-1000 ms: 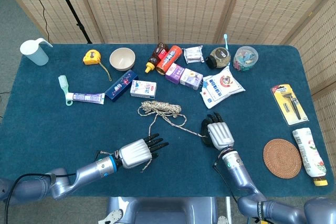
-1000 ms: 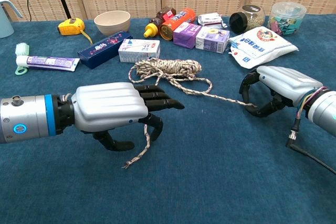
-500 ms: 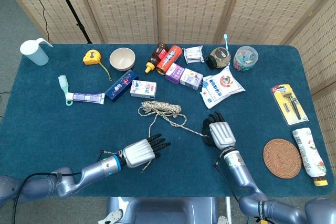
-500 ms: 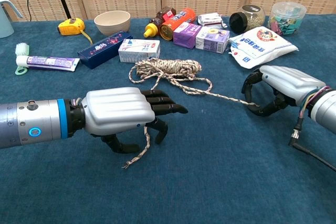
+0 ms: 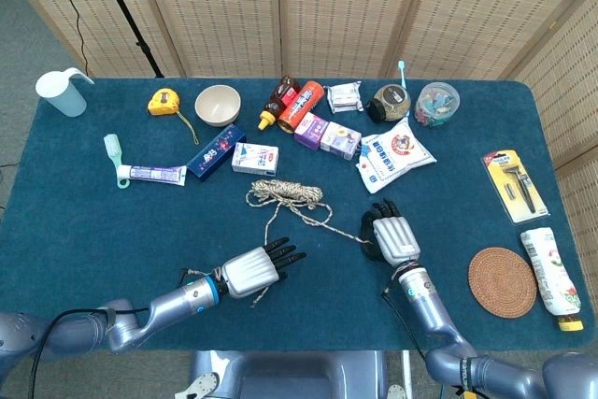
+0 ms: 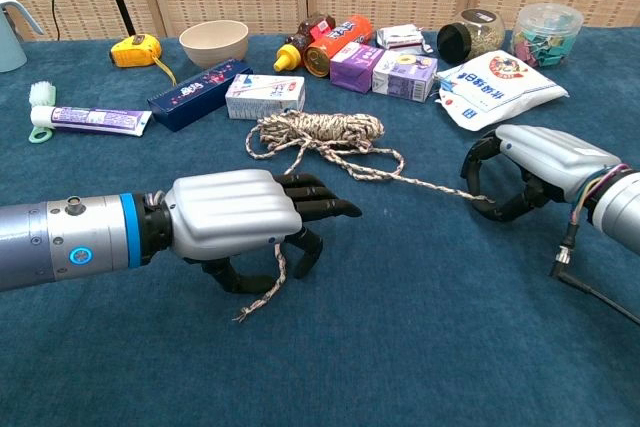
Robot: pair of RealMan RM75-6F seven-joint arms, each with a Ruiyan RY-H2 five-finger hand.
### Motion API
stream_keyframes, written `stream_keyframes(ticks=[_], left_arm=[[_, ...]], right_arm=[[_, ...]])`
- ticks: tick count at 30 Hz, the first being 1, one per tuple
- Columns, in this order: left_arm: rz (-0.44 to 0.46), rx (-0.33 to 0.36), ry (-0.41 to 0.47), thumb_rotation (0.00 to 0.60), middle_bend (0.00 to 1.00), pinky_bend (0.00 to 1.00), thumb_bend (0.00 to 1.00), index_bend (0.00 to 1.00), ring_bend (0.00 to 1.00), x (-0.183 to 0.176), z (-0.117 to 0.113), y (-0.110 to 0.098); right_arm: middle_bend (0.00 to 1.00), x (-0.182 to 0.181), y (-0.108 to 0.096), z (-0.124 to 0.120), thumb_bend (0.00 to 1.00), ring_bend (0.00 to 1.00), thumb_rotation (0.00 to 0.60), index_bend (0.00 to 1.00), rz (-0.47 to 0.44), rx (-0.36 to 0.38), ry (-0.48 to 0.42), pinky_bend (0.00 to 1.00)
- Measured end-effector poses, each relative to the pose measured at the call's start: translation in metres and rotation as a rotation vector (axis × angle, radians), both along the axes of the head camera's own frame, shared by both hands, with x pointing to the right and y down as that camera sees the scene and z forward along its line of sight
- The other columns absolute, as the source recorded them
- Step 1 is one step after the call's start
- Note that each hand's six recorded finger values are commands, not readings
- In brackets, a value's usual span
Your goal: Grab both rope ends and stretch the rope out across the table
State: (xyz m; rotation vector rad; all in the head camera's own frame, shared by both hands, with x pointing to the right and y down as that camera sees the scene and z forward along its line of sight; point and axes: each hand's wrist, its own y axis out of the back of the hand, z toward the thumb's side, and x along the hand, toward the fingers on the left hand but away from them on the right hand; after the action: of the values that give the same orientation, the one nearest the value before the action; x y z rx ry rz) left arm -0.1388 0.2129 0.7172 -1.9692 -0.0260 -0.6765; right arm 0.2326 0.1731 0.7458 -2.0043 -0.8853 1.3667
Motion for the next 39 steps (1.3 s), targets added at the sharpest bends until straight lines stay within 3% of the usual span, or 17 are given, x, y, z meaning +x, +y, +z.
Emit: stream_keyframes(ticks=[6,11,39], left_arm=[[0.0,0.001,-0.001,0.6,0.0,0.0,0.37,0.48,0.0,0.0022,0.0008,0.0001],[0.002,-0.002,-0.005,0.6,0.0,0.0,0.44,0.5,0.0,0.0053,0.0027,0.0017],[-0.008,0.002,-0.011,0.6,0.0,0.0,0.43,0.57,0.0,0.0039,0.0054,0.0003]], right_arm=[[0.35,0.0016,0.0,0.0001,0.44,0.15,0.6,0.63,0.005,-0.001,-0.001,0.0],[0.35,0.0042,-0.0002,0.0004,0.44,0.16,0.6,0.63,0.013,0.0,-0.001,0.0],[0.36,0.0065,-0.0007,-0.0002,0.44,0.16,0.6,0.64,0.02,0.006,-0.004,0.0]])
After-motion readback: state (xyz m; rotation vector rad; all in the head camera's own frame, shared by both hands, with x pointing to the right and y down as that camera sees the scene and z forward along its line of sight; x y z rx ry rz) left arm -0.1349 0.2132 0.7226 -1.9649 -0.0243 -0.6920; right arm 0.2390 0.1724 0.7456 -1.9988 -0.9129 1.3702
